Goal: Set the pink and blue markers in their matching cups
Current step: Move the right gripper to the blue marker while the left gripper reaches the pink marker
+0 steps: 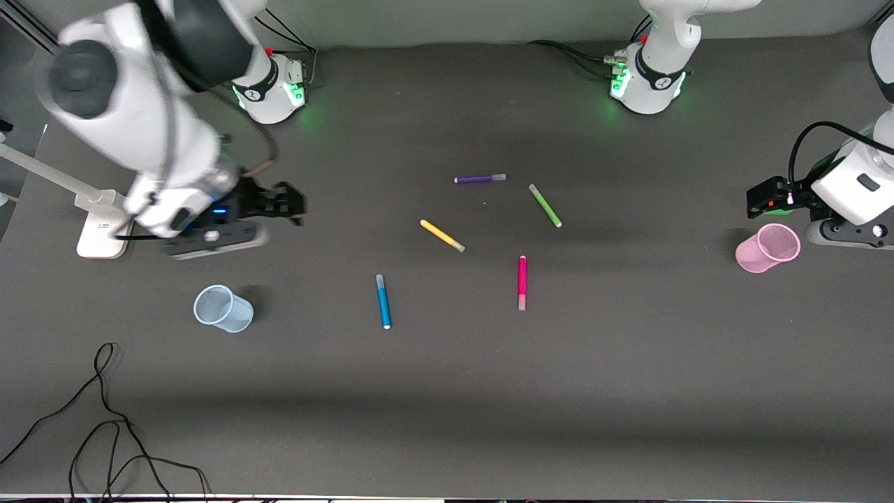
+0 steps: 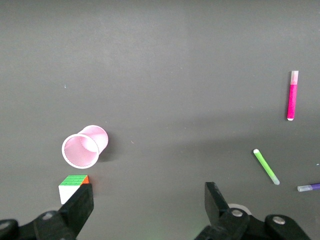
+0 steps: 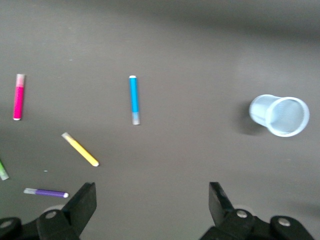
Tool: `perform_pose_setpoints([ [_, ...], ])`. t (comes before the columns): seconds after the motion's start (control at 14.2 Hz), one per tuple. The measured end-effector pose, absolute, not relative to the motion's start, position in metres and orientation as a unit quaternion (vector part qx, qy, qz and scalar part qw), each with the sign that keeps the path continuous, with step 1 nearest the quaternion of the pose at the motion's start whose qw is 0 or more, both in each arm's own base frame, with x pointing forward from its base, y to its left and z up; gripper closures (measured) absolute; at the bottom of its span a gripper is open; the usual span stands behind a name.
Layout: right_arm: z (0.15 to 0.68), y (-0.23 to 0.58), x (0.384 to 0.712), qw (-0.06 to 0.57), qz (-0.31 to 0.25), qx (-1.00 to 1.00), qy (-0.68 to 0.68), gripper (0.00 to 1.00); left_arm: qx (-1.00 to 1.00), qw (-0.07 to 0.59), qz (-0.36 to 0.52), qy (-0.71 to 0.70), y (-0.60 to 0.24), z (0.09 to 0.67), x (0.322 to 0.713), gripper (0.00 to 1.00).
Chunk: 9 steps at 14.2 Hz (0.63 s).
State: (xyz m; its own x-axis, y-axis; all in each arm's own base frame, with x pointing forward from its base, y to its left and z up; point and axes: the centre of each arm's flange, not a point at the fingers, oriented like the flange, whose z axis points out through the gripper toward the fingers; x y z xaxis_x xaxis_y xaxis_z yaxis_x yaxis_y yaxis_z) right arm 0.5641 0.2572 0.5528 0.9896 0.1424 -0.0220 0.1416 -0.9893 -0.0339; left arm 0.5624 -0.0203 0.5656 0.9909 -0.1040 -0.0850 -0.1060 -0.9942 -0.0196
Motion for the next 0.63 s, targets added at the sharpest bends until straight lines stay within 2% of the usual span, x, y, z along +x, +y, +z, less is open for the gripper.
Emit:
perform_pose_setpoints([
  [0.35, 0.538, 0.321, 0.546, 0.017, 0.009, -0.995, -0.101, 0.00, -0.996, 0.010, 0.054, 0.065, -0.044, 0.560, 0.561, 0.01],
  [0.63, 0.521, 0.335, 0.544, 0.013, 0.017, -0.994, -0.104, 0.00, -0.996, 0.016, 0.063, 0.062, -0.116, 0.537, 0.563, 0.01],
])
